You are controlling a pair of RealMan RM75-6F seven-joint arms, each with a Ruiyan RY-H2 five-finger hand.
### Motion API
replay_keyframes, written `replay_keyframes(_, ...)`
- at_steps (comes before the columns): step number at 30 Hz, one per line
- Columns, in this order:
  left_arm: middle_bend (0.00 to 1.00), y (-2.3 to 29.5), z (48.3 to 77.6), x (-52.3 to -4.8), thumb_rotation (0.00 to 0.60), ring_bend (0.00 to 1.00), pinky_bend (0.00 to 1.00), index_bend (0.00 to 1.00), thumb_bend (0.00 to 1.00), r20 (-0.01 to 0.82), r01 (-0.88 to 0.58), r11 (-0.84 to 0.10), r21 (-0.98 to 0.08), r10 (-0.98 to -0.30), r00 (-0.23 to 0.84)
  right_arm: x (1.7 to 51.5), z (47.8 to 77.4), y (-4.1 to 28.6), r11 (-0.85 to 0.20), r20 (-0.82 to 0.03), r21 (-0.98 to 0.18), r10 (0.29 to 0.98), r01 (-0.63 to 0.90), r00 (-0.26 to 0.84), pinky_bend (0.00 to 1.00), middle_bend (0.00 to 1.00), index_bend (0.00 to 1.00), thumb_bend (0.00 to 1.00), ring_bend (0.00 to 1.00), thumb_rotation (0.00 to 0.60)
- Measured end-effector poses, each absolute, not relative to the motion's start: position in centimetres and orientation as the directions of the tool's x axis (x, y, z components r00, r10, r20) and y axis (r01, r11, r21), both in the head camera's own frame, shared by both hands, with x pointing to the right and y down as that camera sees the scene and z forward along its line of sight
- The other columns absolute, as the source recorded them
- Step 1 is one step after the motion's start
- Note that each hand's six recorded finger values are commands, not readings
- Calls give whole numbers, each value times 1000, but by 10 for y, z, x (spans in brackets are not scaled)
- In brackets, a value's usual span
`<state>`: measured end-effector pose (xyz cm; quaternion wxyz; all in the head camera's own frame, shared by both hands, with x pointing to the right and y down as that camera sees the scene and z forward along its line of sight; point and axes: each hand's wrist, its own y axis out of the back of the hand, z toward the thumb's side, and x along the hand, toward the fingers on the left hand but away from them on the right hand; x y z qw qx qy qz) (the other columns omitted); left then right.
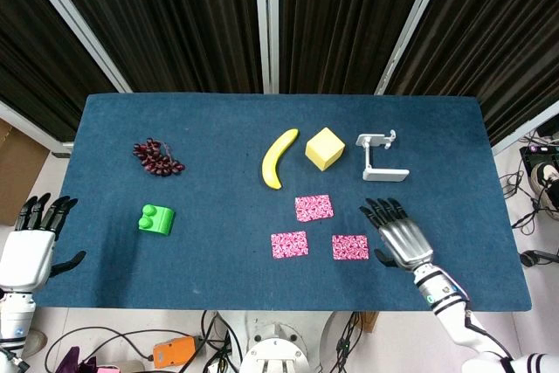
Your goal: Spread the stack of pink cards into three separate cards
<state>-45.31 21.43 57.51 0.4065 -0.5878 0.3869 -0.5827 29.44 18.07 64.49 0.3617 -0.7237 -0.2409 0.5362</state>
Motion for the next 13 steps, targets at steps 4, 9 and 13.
replay_keyframes(4,123,215,575,-457,600,17,45,129,80,370,8,-370,-929,-929,8,332,614,165,-530,-508,-847,830,39,232,0,58,44,481,0,600)
replay_keyframes(9,123,216,571,-465,600,18,45,130,80,355,-6,-355,-935,-935,-20,389,573,168,-410,-399,-903,911,129,108,0,53,1,481,0,600)
replay_keyframes(13,123,220,568,-468,600,17,45,130,80,346,-9,-346,-938,-937,-39,421,548,180,-332,-331,-929,943,164,33,0,37,0,481,0,600)
